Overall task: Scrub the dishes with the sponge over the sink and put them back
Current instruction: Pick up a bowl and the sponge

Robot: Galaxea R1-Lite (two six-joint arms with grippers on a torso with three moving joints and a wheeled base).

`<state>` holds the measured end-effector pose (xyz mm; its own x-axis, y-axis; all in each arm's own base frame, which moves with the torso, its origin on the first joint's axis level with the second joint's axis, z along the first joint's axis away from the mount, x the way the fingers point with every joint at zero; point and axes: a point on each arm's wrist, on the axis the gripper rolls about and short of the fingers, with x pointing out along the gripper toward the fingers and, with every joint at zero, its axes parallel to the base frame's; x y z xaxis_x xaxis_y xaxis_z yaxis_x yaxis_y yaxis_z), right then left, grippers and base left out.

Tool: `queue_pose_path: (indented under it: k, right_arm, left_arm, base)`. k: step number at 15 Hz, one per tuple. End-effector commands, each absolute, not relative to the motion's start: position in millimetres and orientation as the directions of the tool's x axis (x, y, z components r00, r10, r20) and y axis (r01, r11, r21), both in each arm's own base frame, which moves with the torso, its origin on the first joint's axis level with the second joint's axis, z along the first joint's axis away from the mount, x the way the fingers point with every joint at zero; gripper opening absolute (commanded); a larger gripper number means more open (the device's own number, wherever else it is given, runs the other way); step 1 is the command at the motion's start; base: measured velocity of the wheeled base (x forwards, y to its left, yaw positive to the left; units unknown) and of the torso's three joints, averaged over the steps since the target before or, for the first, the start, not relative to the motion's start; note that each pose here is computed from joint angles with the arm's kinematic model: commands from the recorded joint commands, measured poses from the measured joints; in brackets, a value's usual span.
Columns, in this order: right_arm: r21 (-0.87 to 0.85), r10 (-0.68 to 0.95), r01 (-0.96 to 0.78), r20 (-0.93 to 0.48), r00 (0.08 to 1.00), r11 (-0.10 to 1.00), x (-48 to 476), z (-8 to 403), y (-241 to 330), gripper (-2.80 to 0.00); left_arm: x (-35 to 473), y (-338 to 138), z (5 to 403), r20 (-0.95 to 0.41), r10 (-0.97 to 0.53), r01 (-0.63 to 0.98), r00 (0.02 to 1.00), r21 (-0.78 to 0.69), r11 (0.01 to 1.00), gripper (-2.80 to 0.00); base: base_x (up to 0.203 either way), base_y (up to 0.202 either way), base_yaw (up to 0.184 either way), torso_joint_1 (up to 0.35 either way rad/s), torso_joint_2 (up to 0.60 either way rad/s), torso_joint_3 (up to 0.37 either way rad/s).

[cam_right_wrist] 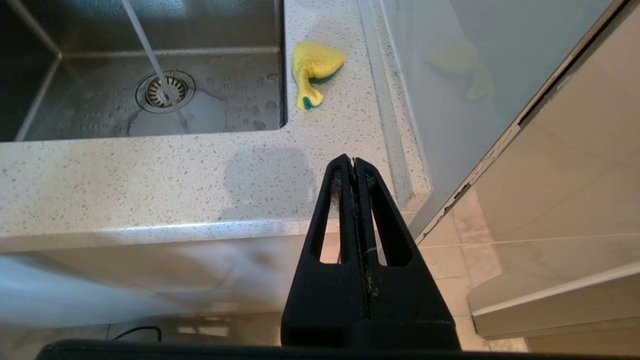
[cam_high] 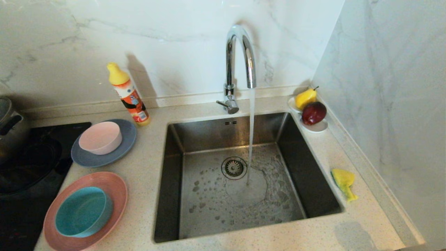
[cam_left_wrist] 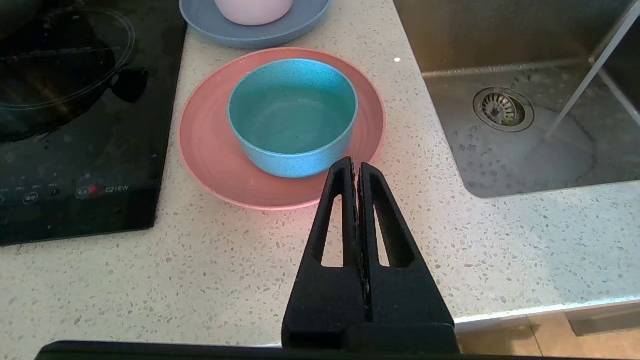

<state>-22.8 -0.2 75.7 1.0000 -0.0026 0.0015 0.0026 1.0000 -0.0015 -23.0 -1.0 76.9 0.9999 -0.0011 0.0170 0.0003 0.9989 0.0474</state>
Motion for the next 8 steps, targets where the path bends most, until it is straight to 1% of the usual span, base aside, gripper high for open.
queue_pose_path:
  k: [1,3,5,6,8]
  right_arm:
    - [-0.043,0.007,-0.007,-0.004,1.000,0.999,-23,75,0,-2.80]
    - [-0.097,0.020,-0.020,-0.002,1.000,0.995,-23,76,0,-2.80]
    - [-0.104,0.023,-0.022,0.012,1.000,0.994,-26,85,0,-2.80]
    - [-0.104,0.029,-0.027,0.016,0.999,0.994,-29,94,1,-2.80]
    - [-0.103,0.066,-0.060,0.053,0.996,0.993,-40,131,1,-2.80]
  left_arm:
    - [-22,-1,74,0.002,-0.001,0.001,1.000,0.048,0.999,-2.80]
    - [-22,-1,74,0.002,0.000,0.000,1.000,0.046,0.999,-2.80]
    - [-22,-1,74,0.002,0.000,0.000,1.000,0.046,0.999,-2.80]
    - [-22,-1,74,0.002,0.000,0.000,1.000,0.046,0.999,-2.80]
    - [-22,-1,74,0.002,0.000,0.000,1.000,0.045,0.999,-2.80]
  base:
    - [0.000,0.000,0.000,0.000,0.00,0.000]
    - [0.000,0.000,0.000,0.000,0.00,0.000]
    - [0.000,0.000,0.000,0.000,0.00,0.000]
    - [0.000,0.000,0.000,0.000,0.00,0.000]
    - [0.000,0.000,0.000,0.000,0.00,0.000]
